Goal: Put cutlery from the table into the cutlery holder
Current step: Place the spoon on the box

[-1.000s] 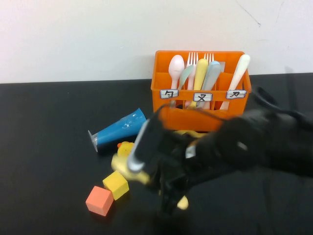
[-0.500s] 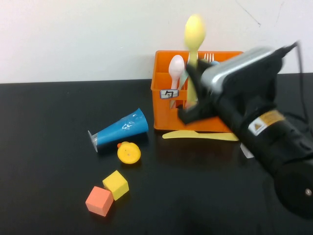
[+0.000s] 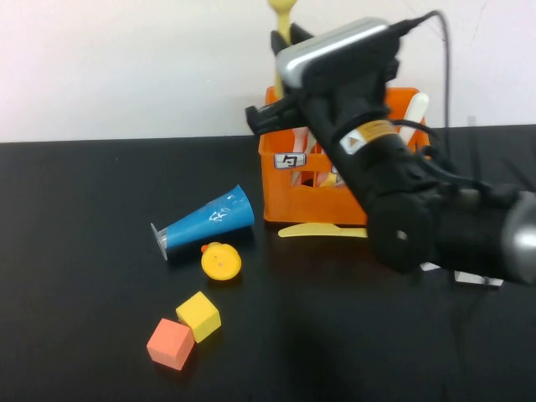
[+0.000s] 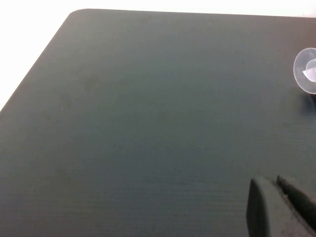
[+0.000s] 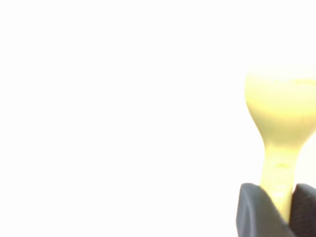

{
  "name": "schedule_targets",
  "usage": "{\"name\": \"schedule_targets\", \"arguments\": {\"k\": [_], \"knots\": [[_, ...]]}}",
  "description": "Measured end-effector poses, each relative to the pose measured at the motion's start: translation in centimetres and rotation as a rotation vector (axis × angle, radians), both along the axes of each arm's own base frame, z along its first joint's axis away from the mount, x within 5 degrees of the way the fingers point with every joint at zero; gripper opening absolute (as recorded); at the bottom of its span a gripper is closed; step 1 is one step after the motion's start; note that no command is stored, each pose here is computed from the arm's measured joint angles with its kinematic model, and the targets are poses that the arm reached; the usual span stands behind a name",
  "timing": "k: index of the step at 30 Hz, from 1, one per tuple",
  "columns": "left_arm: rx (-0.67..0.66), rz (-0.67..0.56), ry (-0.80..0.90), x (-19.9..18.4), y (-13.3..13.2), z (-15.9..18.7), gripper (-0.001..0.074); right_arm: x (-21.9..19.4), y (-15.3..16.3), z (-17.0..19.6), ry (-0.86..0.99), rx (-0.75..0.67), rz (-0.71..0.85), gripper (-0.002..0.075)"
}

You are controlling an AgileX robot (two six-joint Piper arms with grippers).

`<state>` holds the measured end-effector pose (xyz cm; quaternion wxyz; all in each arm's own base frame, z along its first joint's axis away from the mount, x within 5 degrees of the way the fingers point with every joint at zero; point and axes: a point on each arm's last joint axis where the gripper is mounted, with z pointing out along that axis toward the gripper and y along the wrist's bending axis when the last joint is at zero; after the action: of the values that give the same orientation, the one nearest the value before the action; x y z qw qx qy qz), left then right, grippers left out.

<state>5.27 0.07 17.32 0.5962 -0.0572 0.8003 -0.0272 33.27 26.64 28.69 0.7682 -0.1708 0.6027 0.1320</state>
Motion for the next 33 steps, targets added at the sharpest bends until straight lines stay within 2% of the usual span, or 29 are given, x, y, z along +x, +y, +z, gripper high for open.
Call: {"name": "schedule_targets", "arguments": {"k": [8,16,21,24,28,33], "knots": [[0.0,0.0,0.0,0.0,0.0,0.0,-0.0001,2.4,0.9,-3.5,0.092,-0.054,-0.009,0.013],[0.003,-0.001,0.0,0.0,0.0,0.0,-0.0001,2.5,1.0,-3.6,0.102,-0.052,-0.01,0.0272],[0.003,-0.001,0.0,0.0,0.0,0.0,-0.0001,2.3,1.0,-3.5,0.161,-0.074,0.013,0.0295],[0.003,-0.001,0.0,0.0,0.0,0.0,-0.0001,1.4,0.9,-2.5,0.251,-0.172,0.072,0.0296],[0.003,-0.001,0.0,0.0,0.0,0.0,-0.0001,-1.0,0.4,-0.2,0.34,-0.404,0.205,0.0285],[0.003,-0.001,0.0,0.0,0.0,0.0,-0.0001,-3.9,-2.1,2.7,0.452,-0.588,0.35,0.0199]]}}
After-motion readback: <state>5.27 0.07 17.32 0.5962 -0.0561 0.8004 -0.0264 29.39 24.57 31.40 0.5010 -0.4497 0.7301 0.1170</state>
